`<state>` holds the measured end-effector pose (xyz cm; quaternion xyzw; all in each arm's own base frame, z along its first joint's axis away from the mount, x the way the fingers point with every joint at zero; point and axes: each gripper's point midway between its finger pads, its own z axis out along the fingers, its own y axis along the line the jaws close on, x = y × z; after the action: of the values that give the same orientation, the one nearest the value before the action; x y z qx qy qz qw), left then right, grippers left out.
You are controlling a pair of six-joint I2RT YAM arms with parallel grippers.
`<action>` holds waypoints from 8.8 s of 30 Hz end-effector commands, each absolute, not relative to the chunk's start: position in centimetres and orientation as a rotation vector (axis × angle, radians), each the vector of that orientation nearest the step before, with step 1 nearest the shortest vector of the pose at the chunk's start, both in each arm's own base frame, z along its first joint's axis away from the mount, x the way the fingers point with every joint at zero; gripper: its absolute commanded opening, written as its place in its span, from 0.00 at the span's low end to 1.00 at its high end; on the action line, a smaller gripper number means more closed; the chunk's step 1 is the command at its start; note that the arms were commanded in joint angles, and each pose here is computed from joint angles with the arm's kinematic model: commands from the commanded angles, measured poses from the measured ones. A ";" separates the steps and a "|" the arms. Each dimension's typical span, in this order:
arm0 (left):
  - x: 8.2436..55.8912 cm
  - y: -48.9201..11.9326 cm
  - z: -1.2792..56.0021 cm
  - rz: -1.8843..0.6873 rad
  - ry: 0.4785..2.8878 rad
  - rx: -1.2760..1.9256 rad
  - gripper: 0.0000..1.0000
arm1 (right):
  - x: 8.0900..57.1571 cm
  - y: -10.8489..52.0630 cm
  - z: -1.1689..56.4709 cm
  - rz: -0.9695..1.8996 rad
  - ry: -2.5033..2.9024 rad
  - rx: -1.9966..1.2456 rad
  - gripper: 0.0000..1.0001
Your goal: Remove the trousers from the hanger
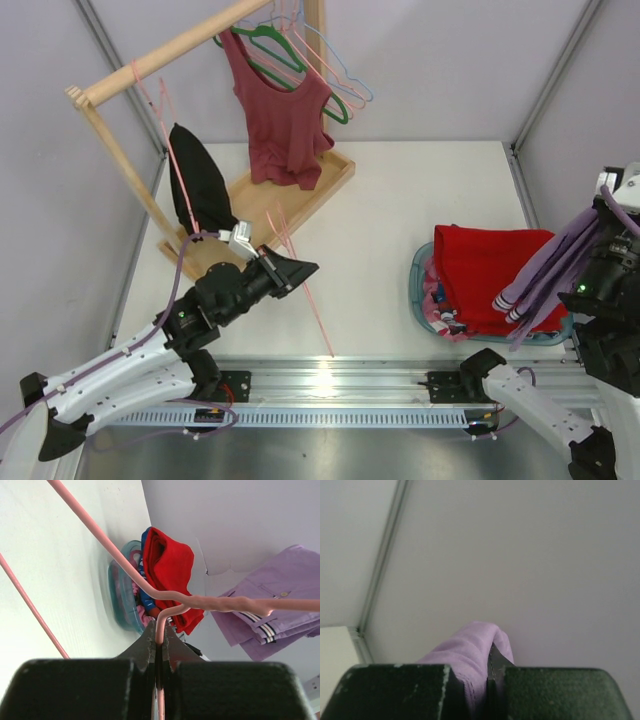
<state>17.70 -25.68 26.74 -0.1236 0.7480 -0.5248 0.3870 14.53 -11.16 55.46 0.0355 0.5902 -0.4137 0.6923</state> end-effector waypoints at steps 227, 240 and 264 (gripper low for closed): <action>18.2 -25.6 25.8 -1.597 1.943 -0.224 0.00 | 17.2 -8.2 18.2 0.137 1.631 1.592 0.38; 18.2 -25.5 26.8 -1.472 2.013 -0.159 0.00 | 16.6 -9.8 26.8 0.037 1.497 1.412 0.00; 18.3 -26.8 27.8 -1.471 2.036 -0.096 0.00 | 12.3 -5.4 24.6 0.107 1.579 1.434 0.00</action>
<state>18.42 -26.41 25.75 -0.0546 0.7856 -0.5413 0.2946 12.16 -5.99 25.71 0.5861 0.6356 0.0336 0.5013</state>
